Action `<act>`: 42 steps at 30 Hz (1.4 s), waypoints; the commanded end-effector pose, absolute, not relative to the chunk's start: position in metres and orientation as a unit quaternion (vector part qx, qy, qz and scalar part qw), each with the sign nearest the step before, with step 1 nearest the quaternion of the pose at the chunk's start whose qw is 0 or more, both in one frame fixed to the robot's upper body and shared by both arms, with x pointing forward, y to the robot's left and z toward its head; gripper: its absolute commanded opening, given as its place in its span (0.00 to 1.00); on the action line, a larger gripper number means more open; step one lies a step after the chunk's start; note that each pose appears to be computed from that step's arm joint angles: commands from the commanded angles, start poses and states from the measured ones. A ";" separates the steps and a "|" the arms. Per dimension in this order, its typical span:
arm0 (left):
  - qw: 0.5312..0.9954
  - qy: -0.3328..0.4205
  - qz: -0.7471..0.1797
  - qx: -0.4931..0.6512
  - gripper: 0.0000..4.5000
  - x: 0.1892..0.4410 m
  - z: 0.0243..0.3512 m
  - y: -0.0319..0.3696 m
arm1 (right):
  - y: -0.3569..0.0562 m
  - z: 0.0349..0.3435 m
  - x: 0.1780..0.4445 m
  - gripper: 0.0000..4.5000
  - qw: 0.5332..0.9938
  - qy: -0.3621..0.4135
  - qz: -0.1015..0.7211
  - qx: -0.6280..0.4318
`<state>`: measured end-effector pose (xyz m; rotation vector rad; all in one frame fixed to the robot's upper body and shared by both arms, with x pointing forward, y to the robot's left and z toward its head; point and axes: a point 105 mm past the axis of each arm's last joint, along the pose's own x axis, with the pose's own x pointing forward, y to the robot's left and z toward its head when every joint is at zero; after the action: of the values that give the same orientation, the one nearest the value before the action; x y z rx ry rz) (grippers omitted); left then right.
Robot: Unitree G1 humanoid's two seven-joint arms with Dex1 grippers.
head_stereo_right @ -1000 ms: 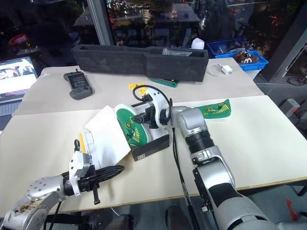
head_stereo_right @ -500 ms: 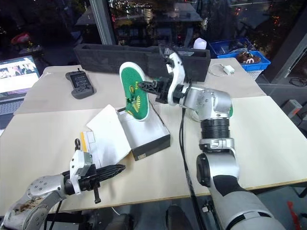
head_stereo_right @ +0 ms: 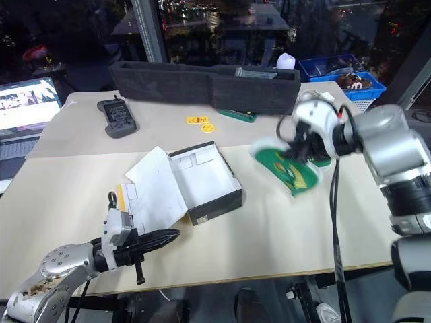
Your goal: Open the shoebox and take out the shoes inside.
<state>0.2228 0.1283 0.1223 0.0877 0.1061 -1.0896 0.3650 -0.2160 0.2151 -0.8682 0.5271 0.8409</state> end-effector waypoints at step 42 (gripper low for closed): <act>0.842 0.040 -0.537 0.027 0.00 0.215 0.106 0.127 | -0.237 0.220 0.435 0.89 0.723 0.172 0.313 -0.592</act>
<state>0.2172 0.1290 0.1028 0.0463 0.1127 -1.1184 0.4302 -0.2479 0.1850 -1.3037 0.4985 0.7211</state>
